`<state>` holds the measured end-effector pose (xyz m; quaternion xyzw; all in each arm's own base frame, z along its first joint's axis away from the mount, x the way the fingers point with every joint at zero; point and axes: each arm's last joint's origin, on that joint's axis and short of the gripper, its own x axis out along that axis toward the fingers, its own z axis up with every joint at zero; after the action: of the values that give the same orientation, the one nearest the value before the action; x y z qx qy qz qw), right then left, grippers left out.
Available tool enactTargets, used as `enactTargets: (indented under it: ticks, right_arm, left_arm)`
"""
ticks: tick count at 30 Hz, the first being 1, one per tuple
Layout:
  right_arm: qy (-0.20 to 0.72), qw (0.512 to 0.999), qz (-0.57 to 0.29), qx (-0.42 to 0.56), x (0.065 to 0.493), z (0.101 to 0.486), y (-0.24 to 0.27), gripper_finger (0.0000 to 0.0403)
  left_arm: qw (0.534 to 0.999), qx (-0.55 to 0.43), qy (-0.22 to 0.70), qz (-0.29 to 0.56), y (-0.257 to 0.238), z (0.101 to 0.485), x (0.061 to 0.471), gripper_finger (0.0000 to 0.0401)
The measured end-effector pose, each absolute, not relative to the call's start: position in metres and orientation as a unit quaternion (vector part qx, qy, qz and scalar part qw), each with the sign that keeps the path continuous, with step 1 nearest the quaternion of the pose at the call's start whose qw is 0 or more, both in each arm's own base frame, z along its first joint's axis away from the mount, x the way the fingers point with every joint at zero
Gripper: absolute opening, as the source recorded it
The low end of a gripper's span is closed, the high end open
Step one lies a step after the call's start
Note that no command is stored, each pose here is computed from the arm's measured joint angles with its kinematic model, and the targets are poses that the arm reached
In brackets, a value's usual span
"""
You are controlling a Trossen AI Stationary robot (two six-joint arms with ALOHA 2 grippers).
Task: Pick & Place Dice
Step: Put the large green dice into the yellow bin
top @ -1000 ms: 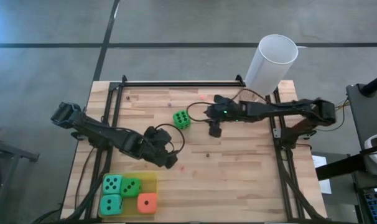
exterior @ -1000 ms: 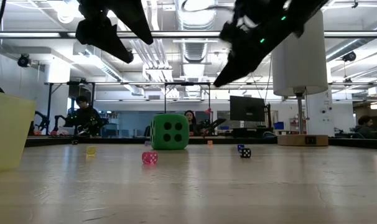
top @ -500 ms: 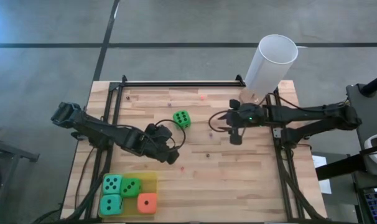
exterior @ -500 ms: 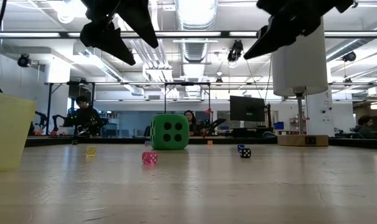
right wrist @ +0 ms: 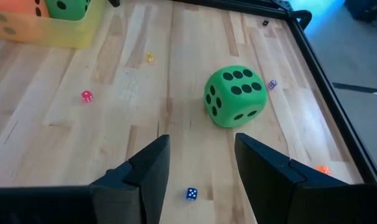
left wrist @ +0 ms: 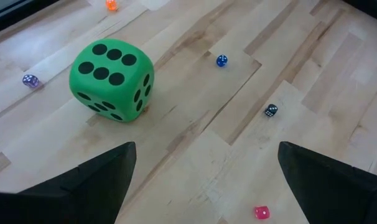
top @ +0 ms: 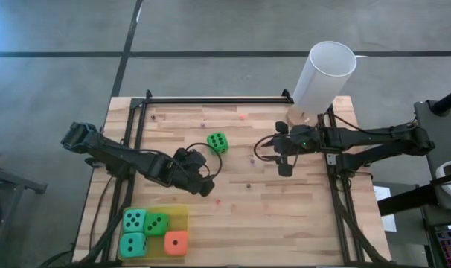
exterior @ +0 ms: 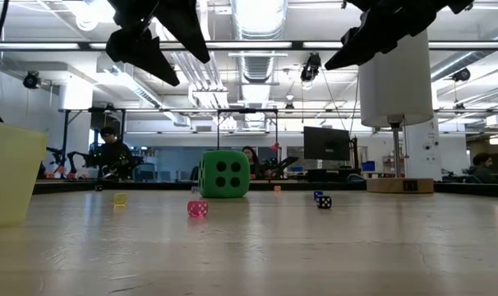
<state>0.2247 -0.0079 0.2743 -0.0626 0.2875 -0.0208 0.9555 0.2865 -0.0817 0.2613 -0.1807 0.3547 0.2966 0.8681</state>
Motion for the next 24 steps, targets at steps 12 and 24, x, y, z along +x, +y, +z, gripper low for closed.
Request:
enactTargets:
  ticks: [12, 24]
  right_arm:
    - [0.288, 0.955, -0.020, -0.066, 0.225, 0.274, -0.008, 0.0180]
    - [0.287, 0.955, -0.020, -0.066, 0.225, 0.274, -0.008, 0.0180]
  left_arm:
    - [0.868, -0.180, 0.355, 0.297, -0.082, 0.261, 0.286, 0.0395]
    - [0.856, -0.189, 0.367, 0.312, -0.055, 0.261, 0.293, 0.0395]
